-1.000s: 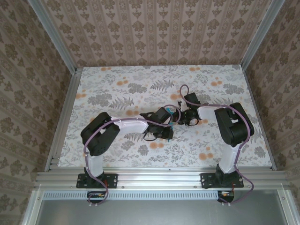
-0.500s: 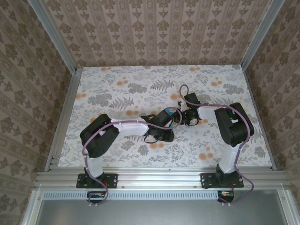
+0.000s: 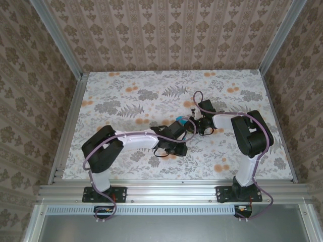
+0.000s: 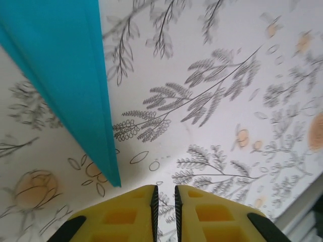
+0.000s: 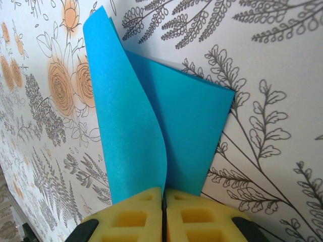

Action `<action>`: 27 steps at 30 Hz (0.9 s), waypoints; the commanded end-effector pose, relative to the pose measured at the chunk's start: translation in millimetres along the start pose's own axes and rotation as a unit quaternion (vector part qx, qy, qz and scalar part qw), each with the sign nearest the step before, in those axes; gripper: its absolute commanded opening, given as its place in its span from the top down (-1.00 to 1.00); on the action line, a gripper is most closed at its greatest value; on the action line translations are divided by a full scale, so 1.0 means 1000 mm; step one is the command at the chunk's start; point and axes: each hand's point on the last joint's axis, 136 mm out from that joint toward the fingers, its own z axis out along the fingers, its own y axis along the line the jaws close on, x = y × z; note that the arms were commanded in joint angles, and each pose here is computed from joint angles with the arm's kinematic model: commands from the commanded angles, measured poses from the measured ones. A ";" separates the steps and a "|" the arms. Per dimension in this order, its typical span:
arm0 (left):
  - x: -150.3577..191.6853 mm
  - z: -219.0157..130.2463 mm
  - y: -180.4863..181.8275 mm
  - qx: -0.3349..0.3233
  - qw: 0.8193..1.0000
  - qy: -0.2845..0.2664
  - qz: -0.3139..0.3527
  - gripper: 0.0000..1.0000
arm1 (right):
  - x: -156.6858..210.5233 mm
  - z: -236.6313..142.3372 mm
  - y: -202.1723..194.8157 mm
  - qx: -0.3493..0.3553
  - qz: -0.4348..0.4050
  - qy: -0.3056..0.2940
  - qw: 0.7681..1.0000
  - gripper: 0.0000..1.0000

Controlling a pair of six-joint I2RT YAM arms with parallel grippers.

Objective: Fold a paper plane with a square sheet of paper (pick it up from the middle)
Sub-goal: Fold the wing for the fifth time at the center of the table.

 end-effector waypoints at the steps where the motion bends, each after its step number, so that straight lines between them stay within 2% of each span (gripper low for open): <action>1: -0.031 -0.035 0.001 0.003 0.997 -0.075 -0.017 0.60 | 0.021 0.013 -0.070 0.131 0.046 0.017 0.990 0.79; 6: -0.047 -0.034 0.016 0.011 0.993 -0.103 -0.055 0.62 | 0.021 0.014 -0.069 0.130 0.046 0.019 0.990 0.79; 13: -0.048 -0.011 0.020 0.046 0.992 -0.081 -0.080 0.75 | 0.019 0.015 -0.068 0.127 0.047 0.019 0.991 0.79; 27: -0.058 0.012 0.038 0.043 0.991 -0.074 -0.107 0.81 | 0.020 0.019 -0.064 0.114 0.050 0.021 0.992 0.79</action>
